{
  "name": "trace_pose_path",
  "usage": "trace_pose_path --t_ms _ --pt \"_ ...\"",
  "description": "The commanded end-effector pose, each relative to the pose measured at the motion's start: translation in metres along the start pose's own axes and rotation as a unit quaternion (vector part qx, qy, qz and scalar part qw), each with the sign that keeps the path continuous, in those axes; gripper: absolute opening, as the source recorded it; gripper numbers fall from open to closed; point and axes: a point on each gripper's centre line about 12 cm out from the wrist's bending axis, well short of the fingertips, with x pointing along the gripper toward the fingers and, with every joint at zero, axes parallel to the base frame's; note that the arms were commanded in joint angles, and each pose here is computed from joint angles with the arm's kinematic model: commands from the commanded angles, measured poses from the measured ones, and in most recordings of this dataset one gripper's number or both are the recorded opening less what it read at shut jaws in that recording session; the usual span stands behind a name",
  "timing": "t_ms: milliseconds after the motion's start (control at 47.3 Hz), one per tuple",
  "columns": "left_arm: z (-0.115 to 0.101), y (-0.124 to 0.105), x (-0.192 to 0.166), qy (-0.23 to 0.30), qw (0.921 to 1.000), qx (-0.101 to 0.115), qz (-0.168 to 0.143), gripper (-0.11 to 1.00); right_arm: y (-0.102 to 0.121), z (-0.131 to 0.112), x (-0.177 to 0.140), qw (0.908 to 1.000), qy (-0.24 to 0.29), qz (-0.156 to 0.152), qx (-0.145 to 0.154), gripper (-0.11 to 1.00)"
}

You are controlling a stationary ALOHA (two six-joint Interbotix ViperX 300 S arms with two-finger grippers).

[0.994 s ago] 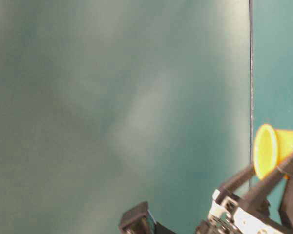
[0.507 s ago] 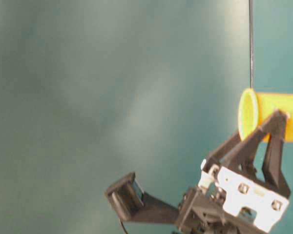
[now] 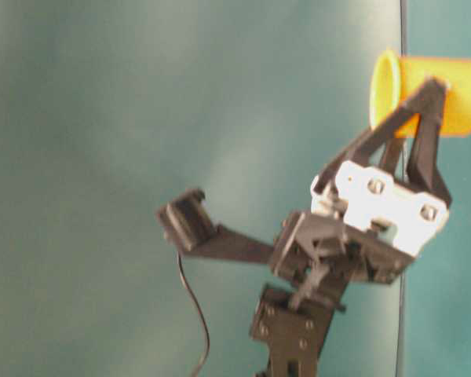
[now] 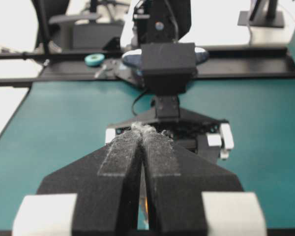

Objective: Move the cup to the right with left arm.
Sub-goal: 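Lift the cup and carry it right past the tape square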

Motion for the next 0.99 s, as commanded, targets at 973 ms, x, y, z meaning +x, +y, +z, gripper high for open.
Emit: trace_pose_path --t_ms 973 --pt "0.044 0.002 0.1 -0.029 0.9996 0.004 0.001 0.66 0.001 0.013 0.003 0.9999 -0.017 0.003 -0.001 0.0"
